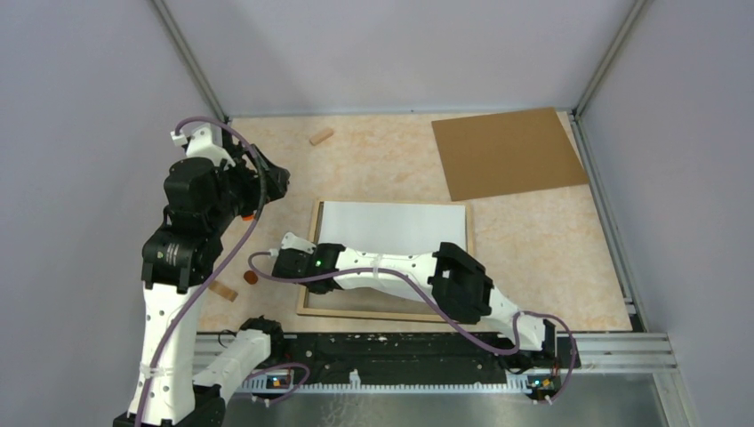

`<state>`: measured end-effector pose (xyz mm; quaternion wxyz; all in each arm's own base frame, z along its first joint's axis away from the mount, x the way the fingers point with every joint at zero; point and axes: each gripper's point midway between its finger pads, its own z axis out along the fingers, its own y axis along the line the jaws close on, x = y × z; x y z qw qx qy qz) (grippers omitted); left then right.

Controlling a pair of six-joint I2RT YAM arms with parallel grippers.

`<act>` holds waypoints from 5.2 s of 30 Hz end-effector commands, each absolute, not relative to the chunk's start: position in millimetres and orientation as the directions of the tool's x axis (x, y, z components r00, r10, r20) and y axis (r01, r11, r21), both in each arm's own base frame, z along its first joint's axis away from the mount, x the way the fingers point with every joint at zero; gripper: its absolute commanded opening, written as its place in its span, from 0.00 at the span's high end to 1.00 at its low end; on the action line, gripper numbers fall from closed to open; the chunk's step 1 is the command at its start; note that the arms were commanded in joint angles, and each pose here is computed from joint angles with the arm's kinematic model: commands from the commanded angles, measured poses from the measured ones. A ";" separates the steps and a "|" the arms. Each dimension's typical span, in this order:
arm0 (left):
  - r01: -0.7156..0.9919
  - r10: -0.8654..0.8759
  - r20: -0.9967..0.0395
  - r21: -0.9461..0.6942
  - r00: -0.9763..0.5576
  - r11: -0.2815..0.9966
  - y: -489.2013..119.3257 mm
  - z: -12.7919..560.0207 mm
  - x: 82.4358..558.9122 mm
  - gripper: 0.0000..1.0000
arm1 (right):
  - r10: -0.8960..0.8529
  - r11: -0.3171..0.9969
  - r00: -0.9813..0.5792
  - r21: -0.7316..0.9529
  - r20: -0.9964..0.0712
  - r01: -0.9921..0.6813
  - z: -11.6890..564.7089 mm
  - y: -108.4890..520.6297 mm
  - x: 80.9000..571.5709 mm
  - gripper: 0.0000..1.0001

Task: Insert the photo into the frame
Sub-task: Turn over the photo from the photo frame, then turn over the photo frame item at the corner of the board.

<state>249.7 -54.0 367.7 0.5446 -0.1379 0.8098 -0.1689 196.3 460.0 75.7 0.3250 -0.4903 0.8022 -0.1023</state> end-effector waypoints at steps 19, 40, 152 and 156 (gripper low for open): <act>0.000 -0.399 -0.853 -0.424 -0.337 0.906 -58.2 380.6 255.7 0.02 | -0.850 0.503 -0.318 -0.464 -0.421 -0.729 77.5 458.2 180.5 1.00; 0.018 -0.396 -0.848 -0.429 -0.351 0.903 -62.8 379.3 256.6 0.02 | -0.856 0.498 -0.273 -0.558 -0.439 -0.663 73.8 445.4 220.0 1.00; 0.280 -0.277 -0.564 -0.706 -0.778 0.651 -440.0 121.5 446.5 0.05 | 0.355 0.904 -0.627 0.084 -0.693 0.418 95.6 -161.4 600.0 0.01; 0.265 -0.290 -0.568 -0.699 -0.770 0.664 -448.0 100.8 461.9 0.04 | 0.333 0.904 -0.618 0.055 -0.713 0.423 88.4 -176.9 604.9 0.01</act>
